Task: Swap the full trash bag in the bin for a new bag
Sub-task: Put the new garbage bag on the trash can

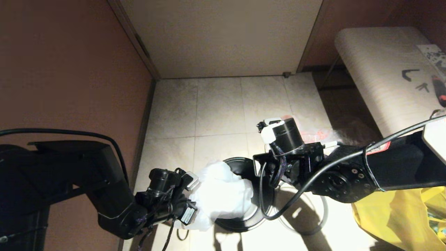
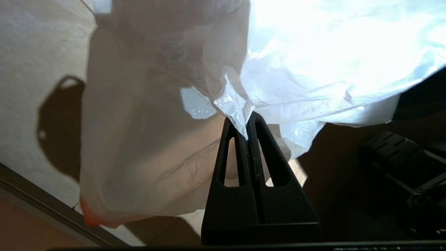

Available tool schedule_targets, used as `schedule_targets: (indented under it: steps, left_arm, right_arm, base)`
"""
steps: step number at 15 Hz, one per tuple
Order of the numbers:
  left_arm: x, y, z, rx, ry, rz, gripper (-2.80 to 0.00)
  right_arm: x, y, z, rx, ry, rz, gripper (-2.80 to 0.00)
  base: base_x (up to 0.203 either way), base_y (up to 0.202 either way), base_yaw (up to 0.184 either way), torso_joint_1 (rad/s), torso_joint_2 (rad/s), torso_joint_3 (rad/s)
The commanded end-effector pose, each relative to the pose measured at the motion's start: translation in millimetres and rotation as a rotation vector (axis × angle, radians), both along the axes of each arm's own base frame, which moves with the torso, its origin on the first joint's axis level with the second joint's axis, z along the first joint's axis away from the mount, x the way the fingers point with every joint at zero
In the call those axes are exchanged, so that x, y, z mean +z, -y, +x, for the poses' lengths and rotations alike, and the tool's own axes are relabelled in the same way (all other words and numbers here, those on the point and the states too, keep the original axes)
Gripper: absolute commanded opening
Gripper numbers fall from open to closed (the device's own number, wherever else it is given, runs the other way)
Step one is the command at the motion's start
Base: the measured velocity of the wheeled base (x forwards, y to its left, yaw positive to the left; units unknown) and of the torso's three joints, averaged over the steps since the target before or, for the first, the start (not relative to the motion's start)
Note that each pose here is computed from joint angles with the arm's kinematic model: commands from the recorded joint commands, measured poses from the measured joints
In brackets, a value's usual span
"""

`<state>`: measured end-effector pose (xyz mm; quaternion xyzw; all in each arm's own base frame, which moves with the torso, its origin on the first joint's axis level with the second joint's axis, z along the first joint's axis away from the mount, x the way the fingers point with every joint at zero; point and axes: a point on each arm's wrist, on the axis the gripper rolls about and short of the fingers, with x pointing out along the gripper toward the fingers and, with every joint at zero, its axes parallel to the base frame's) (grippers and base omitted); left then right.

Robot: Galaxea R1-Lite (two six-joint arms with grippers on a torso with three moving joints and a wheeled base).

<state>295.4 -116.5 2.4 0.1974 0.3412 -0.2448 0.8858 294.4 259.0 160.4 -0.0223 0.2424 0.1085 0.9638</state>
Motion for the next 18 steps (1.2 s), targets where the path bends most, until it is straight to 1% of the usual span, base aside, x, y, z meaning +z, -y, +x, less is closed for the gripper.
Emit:
schedule_targets:
  steps: [1,3,4,5,6,8,9,11,12,14,15,17,18]
  left_arm:
    - [16.2,-0.1,-5.4,-0.007,0.037,-0.015,-2.80]
    - [44.7,-0.8,-22.7,-0.021,0.064,-0.032,-2.80]
    - [56.1,2.0,-32.9,-0.032,0.054,-0.041,-2.80]
    - [68.5,9.5,-45.5,-0.052,0.029,-0.056,-2.80]
    - [79.7,24.5,-56.7,-0.091,-0.010,-0.068,-2.80]
    - [102.3,52.8,-59.3,-0.132,-0.052,-0.099,-2.80]
    - [109.6,65.5,-57.3,-0.143,-0.074,-0.110,-2.80]
    - [109.1,85.8,-48.1,-0.154,-0.116,-0.114,-2.80]
    - [106.8,94.7,-40.7,-0.159,-0.121,-0.120,-2.80]
    - [105.0,114.9,-22.5,-0.172,-0.102,-0.139,-2.80]
    - [109.4,126.3,-11.3,-0.177,-0.075,-0.161,-2.80]
    - [118.7,148.9,4.4,-0.180,-0.044,-0.206,-2.80]
    - [120.0,160.9,8.0,-0.189,-0.054,-0.209,-2.80]
  right_arm:
    - [5.9,2.0,-2.3,-0.003,0.007,0.008,-2.80]
    - [9.3,7.9,-2.4,-0.016,0.001,0.007,-2.80]
    - [10.3,10.1,-2.1,-0.022,0.002,0.010,-2.80]
    - [11.6,14.2,0.5,-0.037,0.003,0.016,-2.80]
    - [15.3,20.2,3.0,-0.056,0.009,0.030,-2.80]
    - [23.6,34.2,8.1,-0.087,0.021,0.053,-2.80]
    - [29.2,44.8,12.3,-0.109,0.027,0.073,-2.80]
    - [44.9,70.6,18.9,-0.156,0.052,0.119,-2.80]
    - [53.2,89.8,24.0,-0.182,0.064,0.145,-2.80]
    - [71.3,123.9,27.0,-0.220,0.096,0.194,-2.80]
    - [79.8,136.3,23.9,-0.229,0.113,0.214,-2.80]
    - [83.8,155.1,19.4,-0.236,0.113,0.234,-2.80]
    - [85.1,162.9,19.0,-0.251,0.117,0.238,-2.80]
  base:
    - [0.000,0.000,0.000,0.000,0.00,0.000]
    - [0.000,0.000,0.000,0.000,0.00,0.000]
    - [0.000,0.000,0.000,0.000,0.00,0.000]
    - [0.000,0.000,0.000,0.000,0.00,0.000]
    - [0.000,0.000,0.000,0.000,0.00,0.000]
    - [0.000,0.000,0.000,0.000,0.00,0.000]
    - [0.000,0.000,0.000,0.000,0.00,0.000]
    - [0.000,0.000,0.000,0.000,0.00,0.000]
    - [0.000,0.000,0.000,0.000,0.00,0.000]
    - [0.000,0.000,0.000,0.000,0.00,0.000]
    - [0.000,0.000,0.000,0.000,0.00,0.000]
    - [0.000,0.000,0.000,0.000,0.00,0.000]
    - [0.000,0.000,0.000,0.000,0.00,0.000]
